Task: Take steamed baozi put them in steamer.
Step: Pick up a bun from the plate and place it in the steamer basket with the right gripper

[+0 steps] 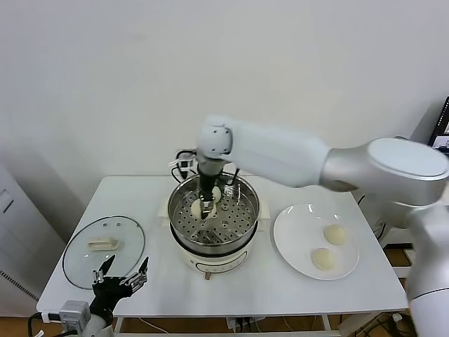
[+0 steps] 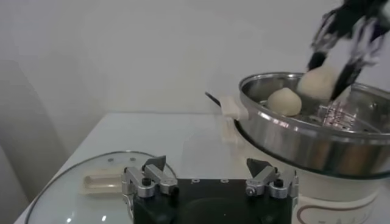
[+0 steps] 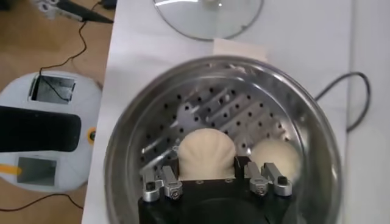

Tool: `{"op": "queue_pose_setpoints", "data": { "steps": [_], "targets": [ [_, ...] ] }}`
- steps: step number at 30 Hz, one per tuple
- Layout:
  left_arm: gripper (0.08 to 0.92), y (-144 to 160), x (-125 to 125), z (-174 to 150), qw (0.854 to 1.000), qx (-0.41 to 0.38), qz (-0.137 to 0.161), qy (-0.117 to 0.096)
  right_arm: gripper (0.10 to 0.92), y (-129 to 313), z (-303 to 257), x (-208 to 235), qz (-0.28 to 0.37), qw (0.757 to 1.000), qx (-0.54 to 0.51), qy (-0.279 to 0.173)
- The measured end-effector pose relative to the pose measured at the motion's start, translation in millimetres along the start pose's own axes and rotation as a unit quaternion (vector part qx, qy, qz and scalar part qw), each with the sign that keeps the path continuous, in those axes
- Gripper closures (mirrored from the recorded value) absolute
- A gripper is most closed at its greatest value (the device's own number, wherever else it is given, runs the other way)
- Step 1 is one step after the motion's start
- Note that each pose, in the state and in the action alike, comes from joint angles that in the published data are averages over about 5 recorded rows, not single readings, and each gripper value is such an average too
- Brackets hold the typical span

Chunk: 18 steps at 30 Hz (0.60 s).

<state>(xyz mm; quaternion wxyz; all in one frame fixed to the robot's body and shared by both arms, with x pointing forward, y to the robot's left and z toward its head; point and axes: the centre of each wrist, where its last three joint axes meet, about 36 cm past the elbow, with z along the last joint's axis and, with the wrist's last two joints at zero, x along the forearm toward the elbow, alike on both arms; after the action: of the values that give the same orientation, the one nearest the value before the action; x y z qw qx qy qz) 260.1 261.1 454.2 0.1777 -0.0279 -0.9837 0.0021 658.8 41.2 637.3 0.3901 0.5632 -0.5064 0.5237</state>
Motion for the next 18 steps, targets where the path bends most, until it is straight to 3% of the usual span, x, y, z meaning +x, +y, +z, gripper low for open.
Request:
{"op": "queue_pose_setpoints", "data": {
  "steps": [14,18],
  "targets": [
    [0.177,-6,-6,2,1.000,0.004,0.012,0.001,0.476,-4,-29,-39,0.014,1.000,0.003,0.006],
    [0.177,-6,-6,1,1.000,0.004,0.012,0.001,0.426,-4,-30,-40,0.017,1.000,0.002,0.004]
  ]
}}
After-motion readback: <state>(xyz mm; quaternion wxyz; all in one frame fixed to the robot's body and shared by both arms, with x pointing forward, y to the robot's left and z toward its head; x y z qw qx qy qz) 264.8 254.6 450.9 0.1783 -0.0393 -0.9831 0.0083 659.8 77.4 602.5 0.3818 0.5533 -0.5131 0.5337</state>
